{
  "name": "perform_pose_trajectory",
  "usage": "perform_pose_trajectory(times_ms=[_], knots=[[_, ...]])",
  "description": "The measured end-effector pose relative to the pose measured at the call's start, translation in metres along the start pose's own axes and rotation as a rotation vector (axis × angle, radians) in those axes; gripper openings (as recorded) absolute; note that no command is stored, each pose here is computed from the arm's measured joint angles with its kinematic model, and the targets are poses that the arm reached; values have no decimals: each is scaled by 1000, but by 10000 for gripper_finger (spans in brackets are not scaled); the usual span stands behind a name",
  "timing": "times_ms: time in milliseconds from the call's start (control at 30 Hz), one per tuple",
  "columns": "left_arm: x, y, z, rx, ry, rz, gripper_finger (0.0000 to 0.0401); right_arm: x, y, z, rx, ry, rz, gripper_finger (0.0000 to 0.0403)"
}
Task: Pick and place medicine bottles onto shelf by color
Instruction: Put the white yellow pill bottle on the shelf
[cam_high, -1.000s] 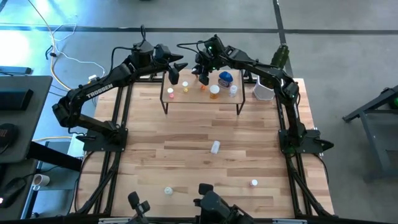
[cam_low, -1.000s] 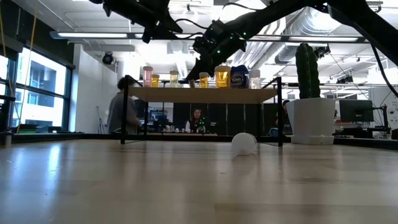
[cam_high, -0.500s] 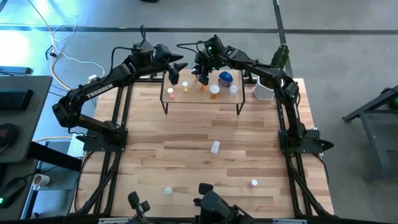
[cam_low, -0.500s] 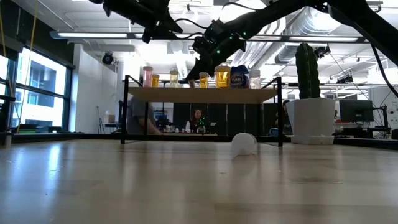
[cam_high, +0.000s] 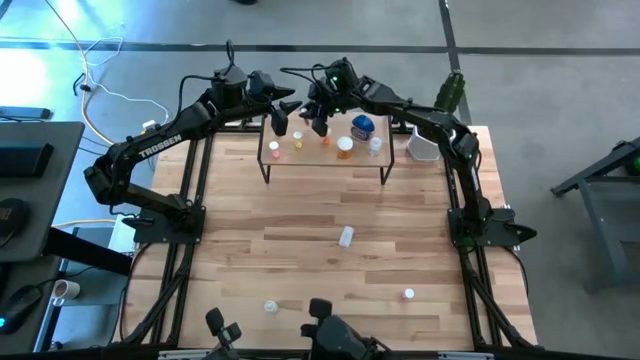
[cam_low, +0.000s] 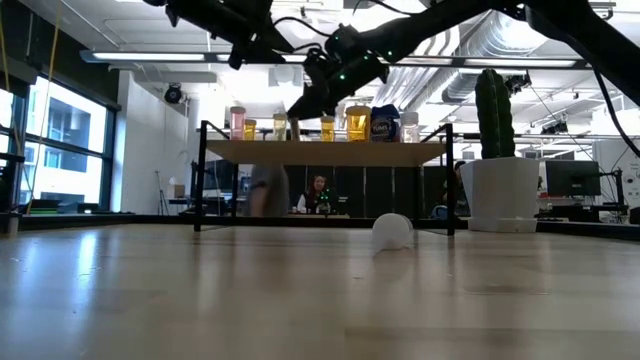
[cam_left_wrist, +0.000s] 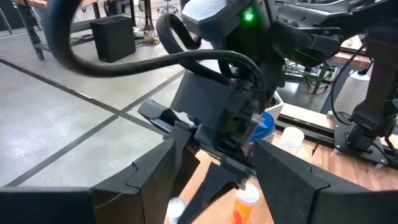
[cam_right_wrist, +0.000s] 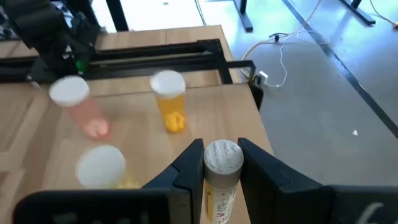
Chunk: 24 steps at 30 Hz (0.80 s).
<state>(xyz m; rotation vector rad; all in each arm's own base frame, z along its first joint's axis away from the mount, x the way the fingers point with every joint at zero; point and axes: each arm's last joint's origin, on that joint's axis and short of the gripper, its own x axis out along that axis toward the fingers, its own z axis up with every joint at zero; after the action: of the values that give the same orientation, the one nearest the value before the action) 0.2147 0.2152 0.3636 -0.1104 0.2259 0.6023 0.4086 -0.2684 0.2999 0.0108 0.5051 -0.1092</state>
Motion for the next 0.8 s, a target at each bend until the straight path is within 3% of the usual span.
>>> perform_pose_trajectory(times_ms=[800], knots=[[0, 0, 0, 10, 1, 0, 204, 11, 0, -4, -13, 5, -53, 72]])
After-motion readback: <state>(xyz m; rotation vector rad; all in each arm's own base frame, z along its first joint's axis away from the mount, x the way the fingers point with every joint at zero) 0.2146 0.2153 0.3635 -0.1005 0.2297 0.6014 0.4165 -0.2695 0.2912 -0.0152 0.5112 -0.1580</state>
